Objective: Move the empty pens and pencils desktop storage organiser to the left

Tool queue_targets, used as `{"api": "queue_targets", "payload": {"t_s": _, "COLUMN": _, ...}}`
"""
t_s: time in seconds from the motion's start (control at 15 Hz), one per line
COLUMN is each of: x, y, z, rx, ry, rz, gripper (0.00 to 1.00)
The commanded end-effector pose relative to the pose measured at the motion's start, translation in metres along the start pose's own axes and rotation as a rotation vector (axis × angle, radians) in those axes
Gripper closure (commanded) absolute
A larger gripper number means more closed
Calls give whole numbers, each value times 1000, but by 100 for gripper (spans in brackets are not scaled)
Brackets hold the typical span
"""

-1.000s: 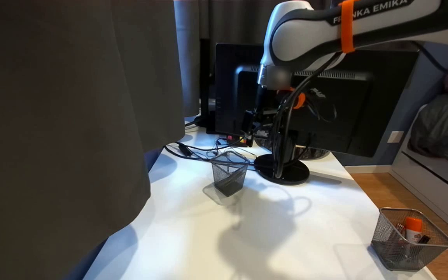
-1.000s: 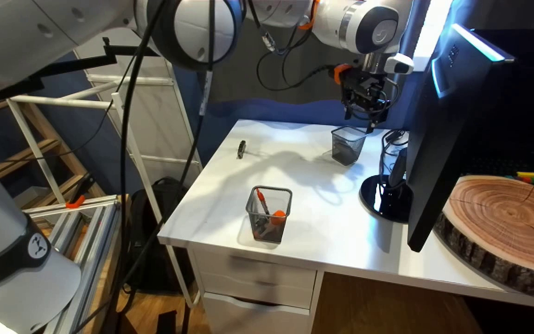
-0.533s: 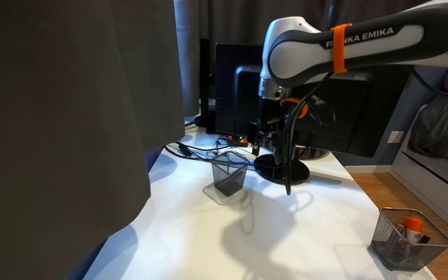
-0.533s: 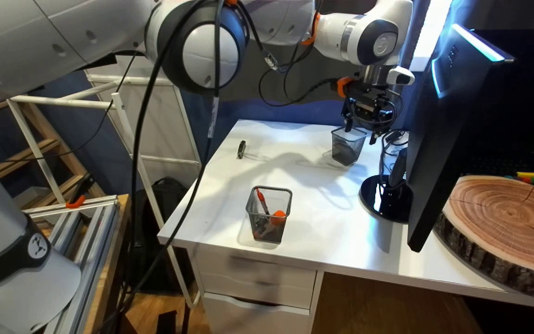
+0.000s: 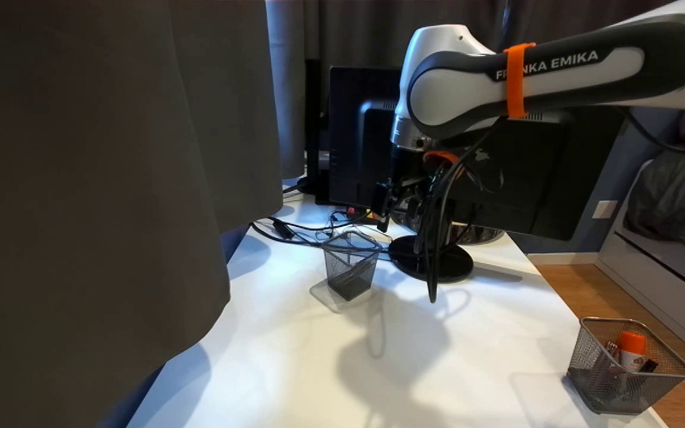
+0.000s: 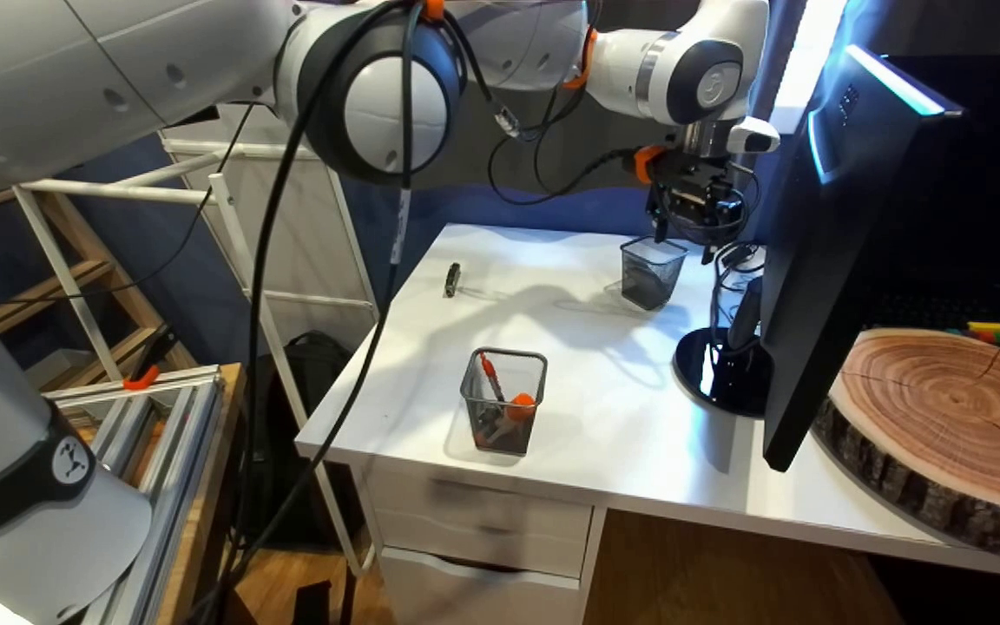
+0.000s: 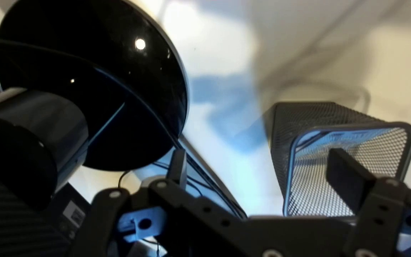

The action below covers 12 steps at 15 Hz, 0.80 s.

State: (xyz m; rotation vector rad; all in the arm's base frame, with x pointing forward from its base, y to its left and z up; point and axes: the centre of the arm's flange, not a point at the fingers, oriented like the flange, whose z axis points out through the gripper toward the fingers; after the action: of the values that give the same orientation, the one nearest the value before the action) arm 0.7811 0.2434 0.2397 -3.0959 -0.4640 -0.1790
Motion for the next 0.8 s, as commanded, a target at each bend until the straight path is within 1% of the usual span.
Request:
{"api": "queue_targets", "payload": {"t_s": 0.0, "x": 16, "y": -12, "z": 6, "rx": -85, "ry": 123, "rz": -29, "gripper": 0}}
{"api": "queue_targets", "payload": {"t_s": 0.07, "x": 19, "y": -13, "z": 8, "rx": -111, "ry": 136, "rz": -33, "gripper": 0}}
{"api": "queue_targets", "payload": {"t_s": 0.13, "x": 23, "y": -12, "z": 13, "rx": -116, "ry": 148, "rz": -38, "gripper": 0}}
{"api": "queue_targets", "payload": {"t_s": 0.27, "x": 27, "y": -9, "z": 23, "rx": -97, "ry": 174, "rz": -54, "gripper": 0}}
{"api": "queue_targets", "payload": {"t_s": 0.53, "x": 28, "y": -8, "z": 28, "rx": -46, "ry": 260, "rz": -95, "gripper": 0}}
{"api": "queue_targets", "payload": {"t_s": 0.67, "x": 30, "y": -10, "z": 28, "rx": 4, "ry": 286, "rz": -125, "gripper": 0}}
{"api": "queue_targets", "payload": {"t_s": 0.73, "x": 30, "y": -13, "z": 27, "rx": 37, "ry": 285, "rz": -156, "gripper": 0}}
